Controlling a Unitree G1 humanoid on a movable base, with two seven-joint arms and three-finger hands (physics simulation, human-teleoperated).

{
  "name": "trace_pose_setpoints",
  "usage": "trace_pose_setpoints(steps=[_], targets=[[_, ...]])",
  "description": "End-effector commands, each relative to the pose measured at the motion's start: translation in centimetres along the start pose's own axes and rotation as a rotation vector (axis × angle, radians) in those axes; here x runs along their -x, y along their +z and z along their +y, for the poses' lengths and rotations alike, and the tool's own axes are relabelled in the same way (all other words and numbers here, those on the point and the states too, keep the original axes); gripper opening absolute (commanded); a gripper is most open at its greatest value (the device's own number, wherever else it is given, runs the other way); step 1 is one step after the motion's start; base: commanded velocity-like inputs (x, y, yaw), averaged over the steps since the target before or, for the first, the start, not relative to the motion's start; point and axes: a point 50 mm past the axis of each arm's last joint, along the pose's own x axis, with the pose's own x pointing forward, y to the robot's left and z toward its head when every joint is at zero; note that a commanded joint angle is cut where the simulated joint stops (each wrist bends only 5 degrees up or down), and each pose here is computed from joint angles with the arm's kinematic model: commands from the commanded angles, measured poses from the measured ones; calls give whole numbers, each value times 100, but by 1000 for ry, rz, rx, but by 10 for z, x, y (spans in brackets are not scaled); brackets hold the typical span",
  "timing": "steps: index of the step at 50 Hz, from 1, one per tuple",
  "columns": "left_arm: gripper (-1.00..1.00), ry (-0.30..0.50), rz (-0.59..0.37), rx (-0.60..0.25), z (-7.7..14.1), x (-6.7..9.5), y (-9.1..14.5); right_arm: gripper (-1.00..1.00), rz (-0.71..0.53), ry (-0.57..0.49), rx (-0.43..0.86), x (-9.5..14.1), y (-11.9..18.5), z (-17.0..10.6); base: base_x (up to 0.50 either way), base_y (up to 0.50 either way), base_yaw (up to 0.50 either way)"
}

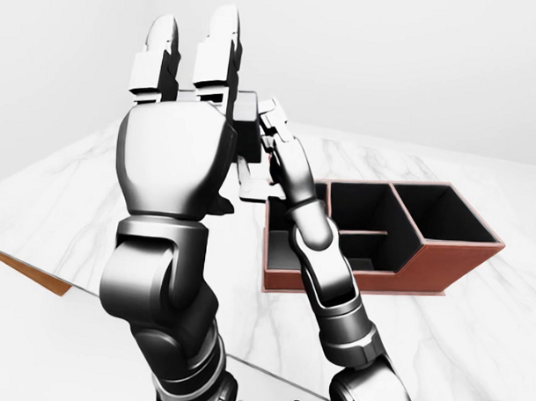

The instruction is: Pick up the book and place it in the right compartment of the caddy.

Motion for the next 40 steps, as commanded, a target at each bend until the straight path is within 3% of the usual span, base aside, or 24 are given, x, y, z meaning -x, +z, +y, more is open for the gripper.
trace_pose_setpoints(steps=[1,18,27,40], targets=[[100,-5,10,13,-1,2,0,-100,-12,-12,-11,1,3,0,0,0,0],[100,81,1,-16,16,-8,-2,-100,-2,-28,2,0,0,-10,0,0,0],[100,89,0,-54,18,-8,-7,-100,3,-99,25,-8,-2,-41,0,0,0],[100,99,-24,-105,20,-6,-11,-100,46,-150,43,-4,-12,-63,0,0,0]])
